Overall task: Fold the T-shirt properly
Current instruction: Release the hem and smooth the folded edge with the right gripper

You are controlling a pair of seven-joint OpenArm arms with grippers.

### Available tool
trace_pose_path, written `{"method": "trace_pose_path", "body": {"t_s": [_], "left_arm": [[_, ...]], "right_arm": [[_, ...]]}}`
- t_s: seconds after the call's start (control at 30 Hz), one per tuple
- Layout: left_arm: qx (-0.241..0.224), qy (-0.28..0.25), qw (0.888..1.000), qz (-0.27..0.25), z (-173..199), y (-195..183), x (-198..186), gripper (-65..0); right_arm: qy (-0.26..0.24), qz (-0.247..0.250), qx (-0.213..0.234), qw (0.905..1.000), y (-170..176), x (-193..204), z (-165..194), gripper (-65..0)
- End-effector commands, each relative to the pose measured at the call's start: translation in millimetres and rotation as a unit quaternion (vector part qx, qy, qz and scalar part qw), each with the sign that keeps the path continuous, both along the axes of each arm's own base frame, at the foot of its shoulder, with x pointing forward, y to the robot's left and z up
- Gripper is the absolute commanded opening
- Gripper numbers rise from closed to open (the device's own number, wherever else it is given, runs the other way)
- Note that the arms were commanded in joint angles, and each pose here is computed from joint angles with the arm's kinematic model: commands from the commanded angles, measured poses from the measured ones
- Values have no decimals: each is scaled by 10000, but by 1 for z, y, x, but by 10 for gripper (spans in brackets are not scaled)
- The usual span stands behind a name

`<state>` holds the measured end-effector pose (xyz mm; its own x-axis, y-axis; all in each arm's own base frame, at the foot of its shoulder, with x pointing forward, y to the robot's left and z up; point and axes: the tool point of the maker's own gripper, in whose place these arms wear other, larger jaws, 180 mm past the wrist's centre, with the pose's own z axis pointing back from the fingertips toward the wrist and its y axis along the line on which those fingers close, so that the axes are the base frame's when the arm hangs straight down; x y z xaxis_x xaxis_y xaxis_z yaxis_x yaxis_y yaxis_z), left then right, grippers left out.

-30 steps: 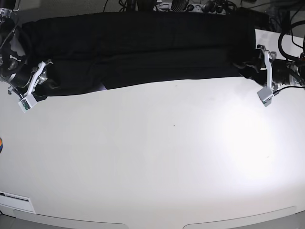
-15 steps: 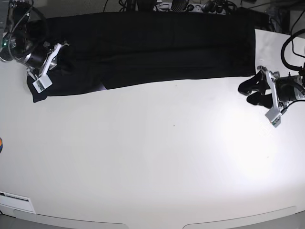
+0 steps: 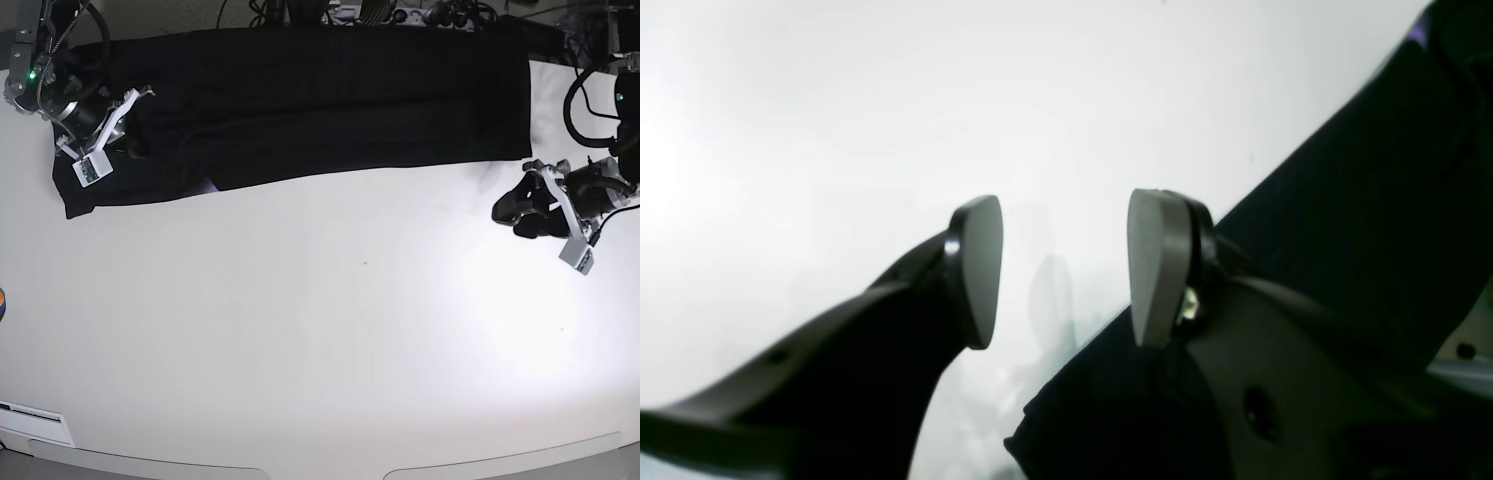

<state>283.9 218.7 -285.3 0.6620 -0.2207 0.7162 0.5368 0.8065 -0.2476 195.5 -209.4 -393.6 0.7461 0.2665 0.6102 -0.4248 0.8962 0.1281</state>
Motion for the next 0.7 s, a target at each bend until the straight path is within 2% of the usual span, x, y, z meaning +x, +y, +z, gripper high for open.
{"method": "trace_pose_path", "body": {"t_s": [0.0, 0.17, 0.27, 0.4, 0.57, 0.67], "left_arm": [[-14, -220, 9997, 37, 14, 4, 7, -334], [-31, -342, 9992, 212, 21, 13, 10, -334], [-24, -440, 9985, 325, 27, 20, 13, -334], [-8, -437, 9979, 469, 29, 26, 15, -334], [20, -373, 9983, 453, 27, 26, 12, -334], [26, -366, 9983, 451, 26, 26, 12, -334]], "right_arm": [[179, -18, -427, 9989, -15, 0, -5, -650], [258, 391, -581, 9972, 9, 3, -16, -650], [222, 565, -1091, 9922, 18, 3, -29, -650], [-55, 709, -1668, 9834, 29, 24, -32, -650], [-521, 742, -1721, 9809, 43, 64, -13, -650], [-541, 547, -1816, 9804, 30, 81, -13, -650]]}}
